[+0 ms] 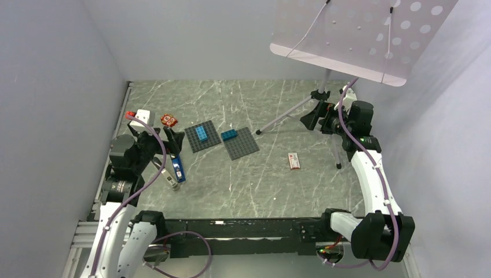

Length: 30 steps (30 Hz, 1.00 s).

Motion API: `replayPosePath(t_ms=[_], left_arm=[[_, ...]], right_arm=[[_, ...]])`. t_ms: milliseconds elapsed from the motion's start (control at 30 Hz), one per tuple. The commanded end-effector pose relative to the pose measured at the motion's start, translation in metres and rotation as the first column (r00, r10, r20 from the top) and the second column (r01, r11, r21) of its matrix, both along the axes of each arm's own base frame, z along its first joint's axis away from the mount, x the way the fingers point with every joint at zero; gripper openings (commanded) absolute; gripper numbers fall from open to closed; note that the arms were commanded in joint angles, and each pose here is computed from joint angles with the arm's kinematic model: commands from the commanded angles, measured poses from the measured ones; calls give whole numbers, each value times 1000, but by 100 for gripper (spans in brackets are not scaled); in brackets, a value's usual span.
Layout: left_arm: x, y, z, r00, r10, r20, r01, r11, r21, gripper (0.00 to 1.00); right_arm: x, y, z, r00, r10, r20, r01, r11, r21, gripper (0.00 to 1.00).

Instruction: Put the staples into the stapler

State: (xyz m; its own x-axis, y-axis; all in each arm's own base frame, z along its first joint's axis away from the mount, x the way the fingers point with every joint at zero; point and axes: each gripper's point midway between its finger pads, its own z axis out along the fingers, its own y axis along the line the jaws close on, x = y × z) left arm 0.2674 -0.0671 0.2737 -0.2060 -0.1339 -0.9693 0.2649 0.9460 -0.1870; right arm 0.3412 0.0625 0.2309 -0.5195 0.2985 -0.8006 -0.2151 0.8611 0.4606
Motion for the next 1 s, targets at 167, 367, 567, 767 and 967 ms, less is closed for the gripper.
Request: replayPosePath(t_ms=[167,367,567,767,967], left_arm=[[4,-11,14,998,-57,33,59,995,-81,99],[-3,-22,-4,993,-80,-90,59,974,-219,99],[-17,-35,-27,957,-129,-259,31,936,-351,99],[-13,-31,-66,905,-75,-418,-102,917,-386,99],[-6,-23,-104,822,67,-565,-229,948,-221,99]], right_arm=[[-5,15,16,989,127,77,-127,992,1,100],[-51,66,16,818,536,209,-536,842,-60,100],[-89,102,-23,648,747,148,-716,664,-214,100],[-86,102,-31,647,753,119,-720,654,-232,100],[-89,109,-41,630,774,60,-730,617,-292,100]])
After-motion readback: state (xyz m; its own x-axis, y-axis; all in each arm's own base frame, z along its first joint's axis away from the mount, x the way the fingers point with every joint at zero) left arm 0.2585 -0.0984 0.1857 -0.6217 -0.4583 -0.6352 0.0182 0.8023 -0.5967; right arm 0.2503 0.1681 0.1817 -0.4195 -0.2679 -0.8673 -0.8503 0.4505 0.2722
